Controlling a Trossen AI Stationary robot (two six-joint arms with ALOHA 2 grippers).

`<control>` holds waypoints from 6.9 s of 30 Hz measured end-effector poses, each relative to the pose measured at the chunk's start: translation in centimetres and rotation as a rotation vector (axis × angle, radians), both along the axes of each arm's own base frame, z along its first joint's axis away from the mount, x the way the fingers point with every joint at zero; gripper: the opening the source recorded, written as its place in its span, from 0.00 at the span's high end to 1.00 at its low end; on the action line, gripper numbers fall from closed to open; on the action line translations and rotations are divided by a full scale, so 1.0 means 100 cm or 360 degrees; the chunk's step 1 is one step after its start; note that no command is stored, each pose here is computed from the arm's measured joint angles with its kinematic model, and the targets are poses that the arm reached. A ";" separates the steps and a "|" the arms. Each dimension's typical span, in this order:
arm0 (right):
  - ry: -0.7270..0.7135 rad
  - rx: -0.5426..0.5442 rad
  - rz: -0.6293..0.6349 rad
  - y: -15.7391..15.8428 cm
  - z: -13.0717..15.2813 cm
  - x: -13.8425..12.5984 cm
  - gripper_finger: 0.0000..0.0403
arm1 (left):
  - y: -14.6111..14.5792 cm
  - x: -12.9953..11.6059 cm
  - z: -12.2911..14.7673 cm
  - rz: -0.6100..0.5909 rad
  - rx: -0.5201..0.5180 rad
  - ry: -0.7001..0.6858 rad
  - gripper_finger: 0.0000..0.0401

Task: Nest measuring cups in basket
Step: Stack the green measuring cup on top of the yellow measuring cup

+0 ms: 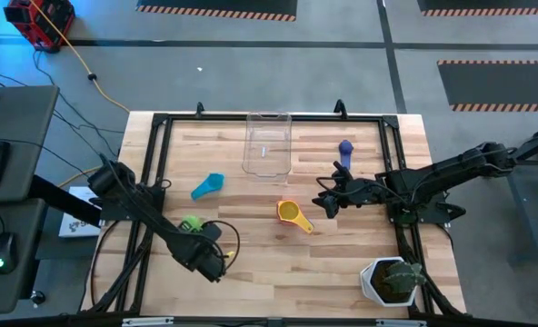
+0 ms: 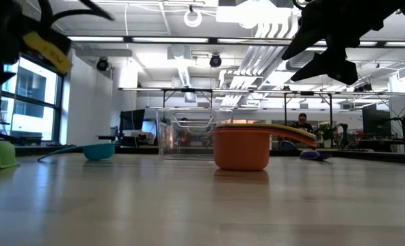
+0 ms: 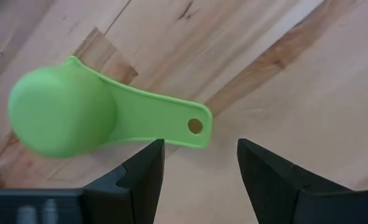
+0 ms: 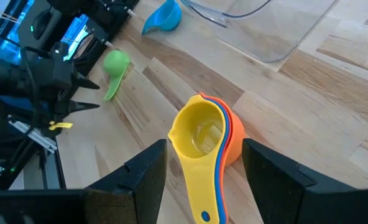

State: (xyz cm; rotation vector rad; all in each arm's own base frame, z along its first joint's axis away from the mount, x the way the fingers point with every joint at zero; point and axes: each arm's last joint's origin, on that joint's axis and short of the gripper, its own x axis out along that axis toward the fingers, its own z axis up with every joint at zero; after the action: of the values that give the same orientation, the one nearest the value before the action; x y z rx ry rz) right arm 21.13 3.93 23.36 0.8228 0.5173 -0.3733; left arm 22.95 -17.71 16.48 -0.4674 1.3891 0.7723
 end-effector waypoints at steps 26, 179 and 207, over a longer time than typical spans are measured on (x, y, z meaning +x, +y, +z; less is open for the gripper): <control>-0.0015 -0.0013 -0.0024 0.000 0.001 0.000 0.50 | 0.010 -0.009 -0.016 -0.0018 0.0160 0.0123 0.98; 0.0490 0.0407 -0.0098 0.034 -0.089 0.046 1.00 | 0.100 0.101 -0.019 -0.0025 -0.0308 -0.1140 1.00; 0.0376 0.0431 0.0096 0.077 -0.092 0.121 1.00 | 0.070 0.116 -0.034 0.0051 -0.0445 -0.1198 1.00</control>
State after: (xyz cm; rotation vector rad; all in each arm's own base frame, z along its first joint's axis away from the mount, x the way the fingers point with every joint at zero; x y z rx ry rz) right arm 33.28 11.59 14.18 1.0276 0.8235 -0.3510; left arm 34.57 -10.66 13.11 -0.8931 0.7775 0.3549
